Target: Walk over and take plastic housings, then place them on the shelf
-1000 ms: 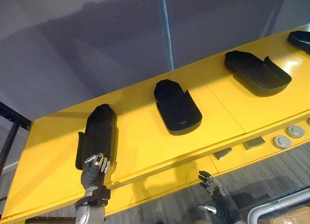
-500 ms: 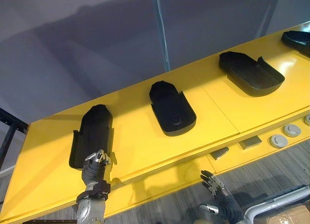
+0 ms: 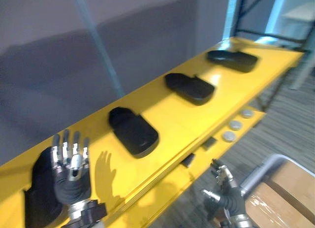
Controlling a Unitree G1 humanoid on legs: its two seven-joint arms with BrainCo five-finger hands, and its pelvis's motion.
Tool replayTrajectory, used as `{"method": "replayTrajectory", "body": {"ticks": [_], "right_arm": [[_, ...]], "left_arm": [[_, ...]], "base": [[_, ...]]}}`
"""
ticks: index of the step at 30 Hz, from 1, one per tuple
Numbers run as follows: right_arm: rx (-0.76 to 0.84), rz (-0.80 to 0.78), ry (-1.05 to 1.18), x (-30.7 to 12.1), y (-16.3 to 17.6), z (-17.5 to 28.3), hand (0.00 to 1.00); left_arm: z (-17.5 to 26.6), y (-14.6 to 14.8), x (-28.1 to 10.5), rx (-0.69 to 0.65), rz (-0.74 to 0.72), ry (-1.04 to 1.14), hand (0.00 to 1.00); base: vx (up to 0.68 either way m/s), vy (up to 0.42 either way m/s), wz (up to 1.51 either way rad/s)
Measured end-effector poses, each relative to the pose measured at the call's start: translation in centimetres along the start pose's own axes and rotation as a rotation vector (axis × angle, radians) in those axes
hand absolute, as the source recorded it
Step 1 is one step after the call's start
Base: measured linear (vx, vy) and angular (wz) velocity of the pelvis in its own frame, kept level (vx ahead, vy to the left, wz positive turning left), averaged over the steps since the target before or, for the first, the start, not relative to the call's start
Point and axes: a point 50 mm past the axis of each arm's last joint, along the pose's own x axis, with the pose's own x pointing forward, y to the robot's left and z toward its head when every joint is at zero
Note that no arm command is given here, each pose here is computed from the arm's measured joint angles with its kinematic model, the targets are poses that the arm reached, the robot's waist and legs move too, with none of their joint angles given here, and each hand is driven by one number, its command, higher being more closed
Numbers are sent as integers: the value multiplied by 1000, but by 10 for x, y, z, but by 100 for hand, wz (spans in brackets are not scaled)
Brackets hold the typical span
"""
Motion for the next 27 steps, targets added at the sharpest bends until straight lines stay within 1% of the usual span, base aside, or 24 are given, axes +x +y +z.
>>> {"method": "replayTrajectory", "body": {"ticks": [1,2,4,5,7,8,11,14,18,21,23,24,26,27], "right_arm": [[2,-79,21,0,-7,-6,0],[-10,-145,48,-2,-15,-13,0],[-55,-195,80,-4,-29,-20,0],[-72,-218,87,-6,-33,-22,0],[-98,-212,67,-2,-30,-20,0],[-113,-197,57,0,-25,-20,0],[-136,-168,34,7,-17,-20,0],[-136,-149,14,13,-12,-19,0],[-142,-122,62,15,-13,-31,0],[-153,-115,123,15,-18,-40,0],[-172,-132,259,7,-31,-63,0],[-175,-138,308,3,-34,-71,0],[-176,-164,553,-12,-47,-110,0],[-176,-169,626,-19,-50,-121,0]], "left_arm": [[-11,1,6,5,4,34,0],[-20,9,8,35,48,71,0],[-30,17,9,88,121,96,0],[-29,14,14,95,119,77,0],[-26,10,25,103,106,22,0],[-24,13,30,124,111,9,0],[-23,19,28,142,150,12,0],[-31,21,23,208,146,62,0],[-51,40,11,319,194,222,0],[-69,55,-1,365,235,360,0],[-91,78,-23,422,290,544,0],[-97,85,-32,440,315,602,0],[-118,114,-69,501,404,864,0],[-122,120,-80,512,420,925,0]], "base": [[-140,202,-205],[-149,188,-208],[-166,182,-166],[-253,217,-142],[-222,182,-170],[-111,135,-172],[-64,72,-147],[-100,-87,-104],[-62,-253,-59],[-29,-245,-25],[-42,-205,5],[-23,-139,11],[-9,-55,9],[-11,-14,8]]}}
